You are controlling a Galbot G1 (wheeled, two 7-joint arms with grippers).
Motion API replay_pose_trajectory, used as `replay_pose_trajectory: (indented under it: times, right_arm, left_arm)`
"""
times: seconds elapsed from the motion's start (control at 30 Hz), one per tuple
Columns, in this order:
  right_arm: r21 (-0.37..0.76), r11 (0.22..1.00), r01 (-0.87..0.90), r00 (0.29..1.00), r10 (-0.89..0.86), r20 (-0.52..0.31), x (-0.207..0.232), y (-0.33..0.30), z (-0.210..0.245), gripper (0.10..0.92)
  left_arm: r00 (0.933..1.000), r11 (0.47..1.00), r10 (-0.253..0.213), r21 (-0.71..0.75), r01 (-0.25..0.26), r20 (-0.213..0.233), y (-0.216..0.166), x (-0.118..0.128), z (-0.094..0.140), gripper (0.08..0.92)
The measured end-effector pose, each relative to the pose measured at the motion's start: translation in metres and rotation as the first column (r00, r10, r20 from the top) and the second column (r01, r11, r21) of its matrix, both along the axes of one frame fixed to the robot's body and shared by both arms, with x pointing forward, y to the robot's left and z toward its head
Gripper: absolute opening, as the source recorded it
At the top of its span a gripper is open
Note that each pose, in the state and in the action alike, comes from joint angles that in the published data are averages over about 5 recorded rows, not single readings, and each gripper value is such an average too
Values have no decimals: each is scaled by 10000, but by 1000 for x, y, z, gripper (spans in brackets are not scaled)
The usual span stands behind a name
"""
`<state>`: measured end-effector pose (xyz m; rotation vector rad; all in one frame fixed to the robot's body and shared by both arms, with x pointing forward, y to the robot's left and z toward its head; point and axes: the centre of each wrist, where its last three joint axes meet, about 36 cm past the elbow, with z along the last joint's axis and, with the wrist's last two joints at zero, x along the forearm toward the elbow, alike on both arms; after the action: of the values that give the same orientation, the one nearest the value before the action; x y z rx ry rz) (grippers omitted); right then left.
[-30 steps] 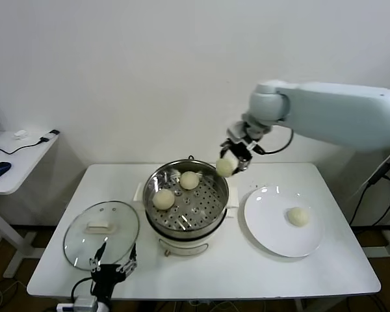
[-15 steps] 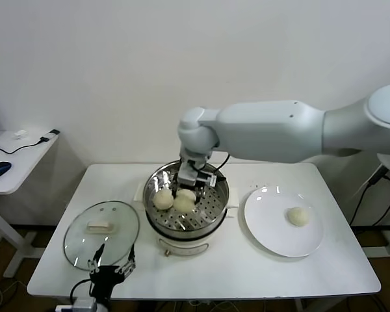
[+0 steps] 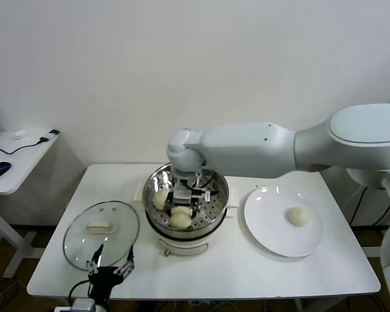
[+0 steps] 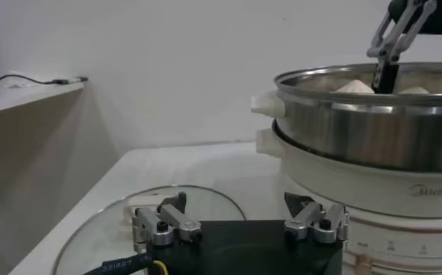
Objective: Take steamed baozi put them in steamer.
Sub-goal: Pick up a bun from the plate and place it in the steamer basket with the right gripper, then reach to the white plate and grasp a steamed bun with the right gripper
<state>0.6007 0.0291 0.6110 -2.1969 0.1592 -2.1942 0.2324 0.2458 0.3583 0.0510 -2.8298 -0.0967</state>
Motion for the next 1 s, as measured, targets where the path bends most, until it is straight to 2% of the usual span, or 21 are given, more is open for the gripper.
replay_pose_trajectory:
  times: [0.1, 0.33, 0.43, 0.57, 0.73, 0.87, 1.0]
  right_arm:
    - [15, 10000, -63, 10000, 63, -73, 1, 0, 2, 810]
    - [93, 9995, 295, 9994, -294, -183, 9, -10, 23, 822]
    - [165, 9956, 919, 9957, -917, -124, 21, -26, 41, 823]
    - [421, 9651, 2585, 9660, -2587, -9, 46, -71, 70, 823]
    - [688, 8479, 5257, 8496, -5274, 72, 73, -156, 89, 823]
    - [863, 6963, 7125, 6989, -7152, 2, 85, -232, 85, 823]
    - [908, 5252, 8461, 5290, -8483, -236, 87, -304, 60, 823]
  left_arm:
    - [10000, 10000, -9, 12, 9, 21, 0, 0, 1, 823]
    - [10000, 10000, -25, 16, 24, 64, -1, -1, 3, 823]
    - [10000, 10000, -30, 20, 30, 91, -1, -1, 4, 823]
    - [9999, 10000, -49, 19, 49, 155, -1, 0, 6, 823]
    - [9997, 10000, -46, 30, 45, 224, -1, 1, 8, 823]
    - [9997, 10000, -25, 48, 24, 254, 0, 3, 8, 823]
    - [9998, 10000, -1, 77, -1, 205, 1, 3, 8, 823]
